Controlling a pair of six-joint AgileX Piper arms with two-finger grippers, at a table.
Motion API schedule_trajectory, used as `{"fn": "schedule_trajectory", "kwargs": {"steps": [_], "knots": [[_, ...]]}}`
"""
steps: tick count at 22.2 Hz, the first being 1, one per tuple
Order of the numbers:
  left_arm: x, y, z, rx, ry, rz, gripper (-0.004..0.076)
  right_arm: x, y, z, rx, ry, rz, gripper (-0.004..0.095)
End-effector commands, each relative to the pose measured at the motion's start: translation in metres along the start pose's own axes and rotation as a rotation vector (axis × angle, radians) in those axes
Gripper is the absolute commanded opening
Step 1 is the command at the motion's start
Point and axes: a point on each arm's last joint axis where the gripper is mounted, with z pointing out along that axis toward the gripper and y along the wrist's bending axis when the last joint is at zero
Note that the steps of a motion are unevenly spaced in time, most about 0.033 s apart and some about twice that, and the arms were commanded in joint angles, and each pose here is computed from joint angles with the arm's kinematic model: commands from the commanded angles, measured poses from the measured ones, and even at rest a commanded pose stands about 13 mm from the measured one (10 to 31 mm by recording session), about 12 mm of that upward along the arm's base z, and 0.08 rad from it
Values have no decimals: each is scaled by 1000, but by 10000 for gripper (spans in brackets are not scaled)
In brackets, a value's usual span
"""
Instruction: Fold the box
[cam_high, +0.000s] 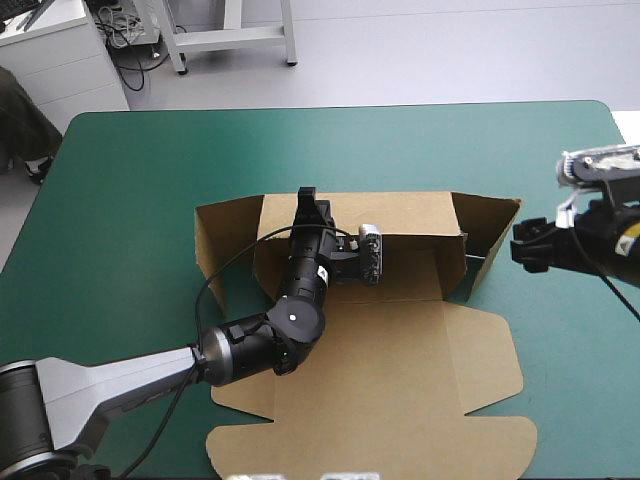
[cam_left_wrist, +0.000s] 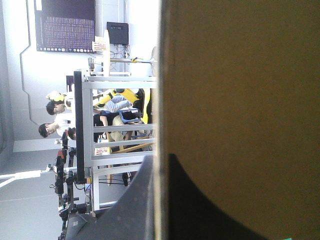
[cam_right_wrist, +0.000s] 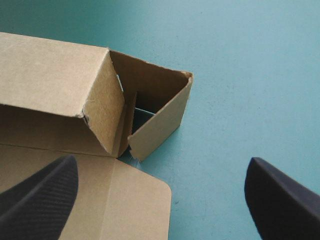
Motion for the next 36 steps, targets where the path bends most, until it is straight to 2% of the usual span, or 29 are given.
{"fn": "schedule_trajectory", "kwargs": {"steps": [1,5,9,10,14,17,22,29,36], "knots": [[1,26,-11,-80,-22,-44,-25,-29,0,9,4,-63,-19,833],[2,26,-11,-85,-14,-50,-25,-63,-1,37,15,-30,-30,830],[3,27,-11,-95,-6,-69,-25,-92,-20,69,-16,14,33,829],[3,27,-11,-98,-7,-65,-25,-98,-31,86,-30,40,81,829],[0,32,-12,-154,-32,-15,-25,-100,-49,137,-46,121,89,829],[0,34,-12,-167,-39,-2,-25,-97,-53,164,-32,182,84,829],[1,34,-12,-174,-28,-21,-25,-87,-56,207,-57,288,102,829],[1,34,-12,-169,-20,-29,-25,-79,-50,209,-105,318,130,829],[2,34,-12,-168,-18,-30,-25,-60,-46,188,-113,341,84,829]]}}
